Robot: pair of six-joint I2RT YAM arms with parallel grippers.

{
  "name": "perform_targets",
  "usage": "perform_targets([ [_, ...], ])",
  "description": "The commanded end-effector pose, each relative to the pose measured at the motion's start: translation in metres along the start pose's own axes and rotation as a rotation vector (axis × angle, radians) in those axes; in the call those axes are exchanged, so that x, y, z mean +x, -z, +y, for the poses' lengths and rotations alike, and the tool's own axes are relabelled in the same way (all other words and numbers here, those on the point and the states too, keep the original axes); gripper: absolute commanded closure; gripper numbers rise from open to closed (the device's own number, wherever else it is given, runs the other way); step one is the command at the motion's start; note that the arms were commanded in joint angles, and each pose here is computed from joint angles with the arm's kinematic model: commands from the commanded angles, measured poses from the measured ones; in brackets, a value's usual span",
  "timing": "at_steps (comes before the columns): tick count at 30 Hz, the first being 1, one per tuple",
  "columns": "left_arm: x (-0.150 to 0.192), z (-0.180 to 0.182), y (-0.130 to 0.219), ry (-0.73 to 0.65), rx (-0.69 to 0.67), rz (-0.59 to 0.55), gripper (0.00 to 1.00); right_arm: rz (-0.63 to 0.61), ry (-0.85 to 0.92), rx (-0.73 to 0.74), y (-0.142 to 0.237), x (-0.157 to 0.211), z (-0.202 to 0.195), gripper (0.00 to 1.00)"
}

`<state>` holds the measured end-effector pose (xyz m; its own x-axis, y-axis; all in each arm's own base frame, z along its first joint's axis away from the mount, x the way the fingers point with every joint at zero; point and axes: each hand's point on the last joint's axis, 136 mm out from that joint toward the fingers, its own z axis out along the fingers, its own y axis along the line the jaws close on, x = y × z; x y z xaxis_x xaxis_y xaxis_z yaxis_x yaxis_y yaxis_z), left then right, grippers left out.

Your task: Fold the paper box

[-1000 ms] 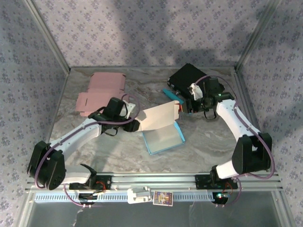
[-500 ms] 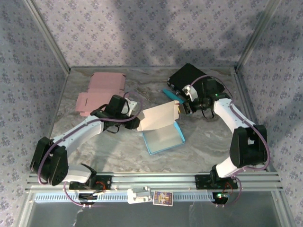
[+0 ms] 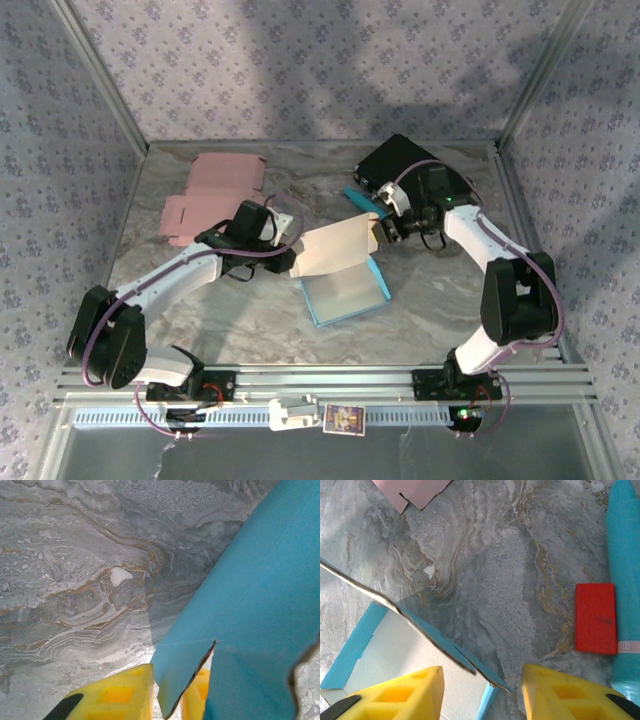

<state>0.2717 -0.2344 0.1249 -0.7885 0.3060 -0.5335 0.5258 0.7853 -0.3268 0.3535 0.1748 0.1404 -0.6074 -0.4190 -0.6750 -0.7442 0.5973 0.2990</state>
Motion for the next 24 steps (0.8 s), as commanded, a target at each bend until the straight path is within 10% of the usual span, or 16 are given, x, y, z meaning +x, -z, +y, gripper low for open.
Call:
perform_targets([
  [1,-0.014,-0.005,0.004,-0.017,-0.001,-0.024,0.81,-0.011,0.04,-0.019,-0.002,-0.012,0.005,0.56],
  [24,-0.036,0.009,0.006,0.055,-0.155,-0.05,1.0,0.034,0.024,0.042,0.0,-0.014,0.017,1.0],
])
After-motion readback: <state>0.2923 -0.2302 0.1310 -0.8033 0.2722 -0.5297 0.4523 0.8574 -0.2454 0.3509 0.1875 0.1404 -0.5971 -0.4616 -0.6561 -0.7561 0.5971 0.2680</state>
